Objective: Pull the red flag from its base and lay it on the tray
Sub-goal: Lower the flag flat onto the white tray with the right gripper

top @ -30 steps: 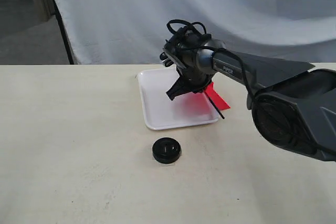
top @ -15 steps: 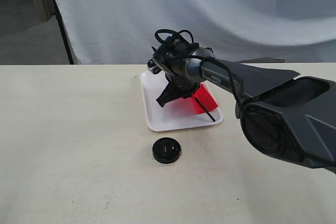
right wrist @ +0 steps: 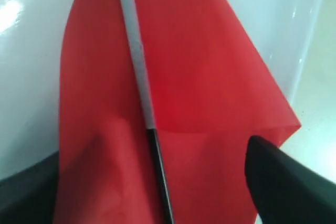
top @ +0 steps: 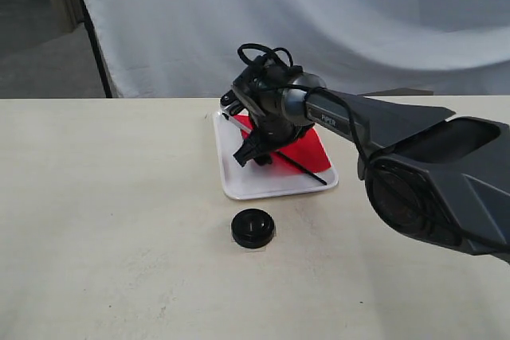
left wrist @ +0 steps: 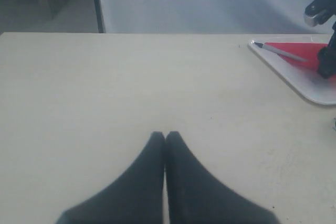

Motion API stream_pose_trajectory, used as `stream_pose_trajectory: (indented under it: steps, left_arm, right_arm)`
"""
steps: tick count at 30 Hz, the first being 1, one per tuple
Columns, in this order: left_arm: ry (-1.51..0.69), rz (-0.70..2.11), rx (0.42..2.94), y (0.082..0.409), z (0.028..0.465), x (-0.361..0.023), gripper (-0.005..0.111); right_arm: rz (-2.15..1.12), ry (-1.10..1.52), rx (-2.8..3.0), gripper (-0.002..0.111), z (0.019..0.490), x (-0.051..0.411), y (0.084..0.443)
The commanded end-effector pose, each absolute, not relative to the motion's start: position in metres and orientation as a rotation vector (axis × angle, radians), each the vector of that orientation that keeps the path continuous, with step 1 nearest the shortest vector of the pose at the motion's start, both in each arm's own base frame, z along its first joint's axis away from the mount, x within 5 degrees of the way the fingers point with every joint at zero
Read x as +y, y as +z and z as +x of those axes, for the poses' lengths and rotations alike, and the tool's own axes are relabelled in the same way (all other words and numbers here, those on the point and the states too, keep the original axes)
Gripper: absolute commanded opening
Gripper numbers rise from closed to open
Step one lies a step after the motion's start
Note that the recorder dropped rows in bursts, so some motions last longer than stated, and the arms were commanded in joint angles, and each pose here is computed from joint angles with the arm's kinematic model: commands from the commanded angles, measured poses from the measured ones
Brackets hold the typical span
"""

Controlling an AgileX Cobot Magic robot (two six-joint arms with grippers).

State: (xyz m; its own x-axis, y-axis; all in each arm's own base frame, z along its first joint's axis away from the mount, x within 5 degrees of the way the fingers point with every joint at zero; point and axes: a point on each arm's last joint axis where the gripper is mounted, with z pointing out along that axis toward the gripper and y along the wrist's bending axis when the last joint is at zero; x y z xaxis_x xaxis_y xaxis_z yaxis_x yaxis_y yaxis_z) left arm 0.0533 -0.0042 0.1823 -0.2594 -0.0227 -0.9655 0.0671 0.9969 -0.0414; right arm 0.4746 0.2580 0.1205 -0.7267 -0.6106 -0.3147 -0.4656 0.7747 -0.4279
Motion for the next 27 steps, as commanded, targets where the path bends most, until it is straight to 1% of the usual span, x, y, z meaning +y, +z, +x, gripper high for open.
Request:
stream_pose_trajectory:
  steps: [1,8,12,13,15,16,17,18,19,23,27]
  left_arm:
    - [-0.088,0.038,1.827,0.182,0.053,-0.004,0.000]
    - [-0.088,0.038,1.827,0.182,0.053,-0.004,0.000]
    - [-0.088,0.038,1.827,0.182,0.053,-0.004,0.000]
    - [-0.088,0.038,1.827,0.182,0.053,-0.004,0.000]
    - [-0.088,0.038,1.827,0.182,0.053,-0.004,0.000]
    - [-0.088,0.038,1.827,0.182,0.053,-0.004,0.000]
    - [-0.088,0.038,1.827,0.182,0.053,-0.004,0.000]
    - [-0.088,0.038,1.827,0.182,0.053,-0.004,0.000]
    - [-0.088,0.038,1.827,0.182,0.053,-0.004,0.000]
    - [-0.088,0.038,1.827,0.182,0.053,-0.004,0.000]
    - [-0.088,0.038,1.827,0.182,0.053,-0.004,0.000]
  right_arm:
    - [-0.865,-0.373,2.518,0.076,0.467,0.269,0.136]
    - [-0.839,-0.274,2.474,0.076,0.455,0.276,0.189]
    - [-0.797,-0.222,2.489,0.075,0.450,0.276,0.205]
    - [-0.796,-0.223,2.502,0.071,0.449,0.275,0.204]
    - [-0.805,-0.240,2.523,0.053,0.448,0.274,0.203]
    - [-0.806,-0.250,2.540,0.037,0.447,0.273,0.203]
    - [-0.814,-0.262,2.554,0.017,0.446,0.272,0.202]
    - [-0.819,-0.271,2.570,0.000,0.444,0.271,0.202]
    - [-0.827,-0.265,2.584,0.002,0.443,0.271,0.202]
    - [-0.889,-0.112,2.619,0.002,0.434,0.275,0.212]
    - [-0.880,-0.077,2.609,0.002,0.429,0.274,0.227]
